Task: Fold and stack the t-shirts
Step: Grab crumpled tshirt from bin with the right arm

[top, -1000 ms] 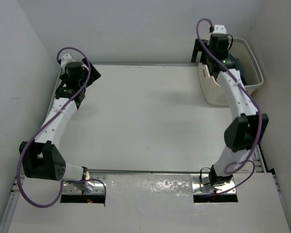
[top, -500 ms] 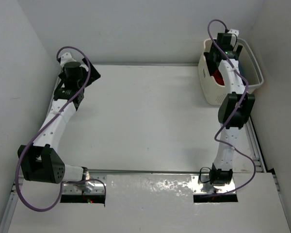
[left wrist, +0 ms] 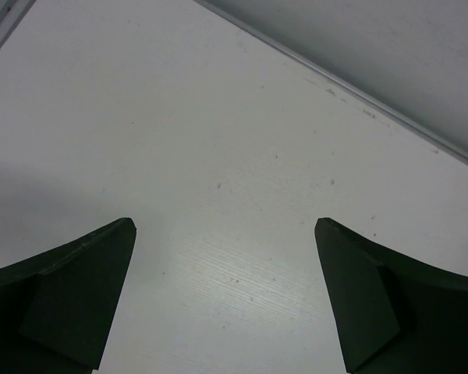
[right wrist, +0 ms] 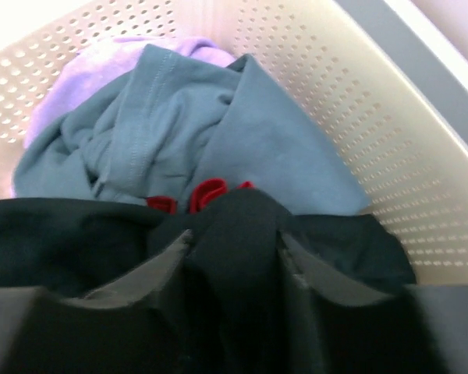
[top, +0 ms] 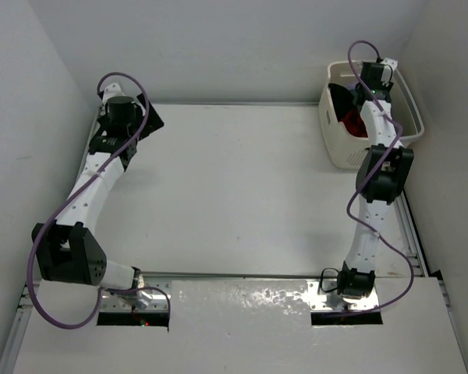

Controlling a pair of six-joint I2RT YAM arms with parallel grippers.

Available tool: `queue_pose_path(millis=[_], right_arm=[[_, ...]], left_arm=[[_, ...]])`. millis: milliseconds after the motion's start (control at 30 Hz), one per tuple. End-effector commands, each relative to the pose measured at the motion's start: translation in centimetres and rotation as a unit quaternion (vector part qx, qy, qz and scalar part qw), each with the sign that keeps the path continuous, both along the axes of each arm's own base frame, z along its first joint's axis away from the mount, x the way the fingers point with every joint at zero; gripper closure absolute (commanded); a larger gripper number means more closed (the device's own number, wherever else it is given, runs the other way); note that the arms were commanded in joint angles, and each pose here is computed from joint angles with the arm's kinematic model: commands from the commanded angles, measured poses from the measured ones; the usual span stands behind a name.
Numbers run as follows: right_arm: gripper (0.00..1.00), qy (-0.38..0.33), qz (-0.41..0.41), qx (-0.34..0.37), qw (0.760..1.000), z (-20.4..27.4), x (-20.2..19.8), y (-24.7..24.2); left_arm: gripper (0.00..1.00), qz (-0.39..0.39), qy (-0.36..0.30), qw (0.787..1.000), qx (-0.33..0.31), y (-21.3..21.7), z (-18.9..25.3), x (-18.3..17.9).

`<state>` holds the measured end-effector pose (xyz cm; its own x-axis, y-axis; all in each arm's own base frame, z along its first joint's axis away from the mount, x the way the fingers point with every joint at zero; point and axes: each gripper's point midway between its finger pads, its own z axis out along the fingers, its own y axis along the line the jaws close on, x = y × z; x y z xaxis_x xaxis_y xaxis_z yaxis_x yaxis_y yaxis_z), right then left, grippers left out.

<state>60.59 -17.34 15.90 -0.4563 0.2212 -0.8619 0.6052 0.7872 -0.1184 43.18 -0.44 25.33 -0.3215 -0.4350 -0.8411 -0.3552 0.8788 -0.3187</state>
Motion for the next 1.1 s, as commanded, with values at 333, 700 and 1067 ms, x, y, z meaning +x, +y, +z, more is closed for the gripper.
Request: queue_pose_path(millis=[333,700,1067], right_arm=[[0.95,-0.163,0.07,-0.082,0.981,15.3,2.2,2.4],[0.97,-0.228,0.104,-0.194,0.948,26.6,0.0,3.4],[1.0,-0.495,0.299,-0.162,0.8,45.1,-5.4,13.6]], left_arm=[[0.0,-0.038,-0.057,0.997,-0.028,-1.5,2.9,1.5],[0.0,-0.059,-0.073,0.994,-0.05,-2.5,2.6,1.9],[0.0,-0.056,-0.103,0.991,-0.061,-2.6,3.6,2.0]])
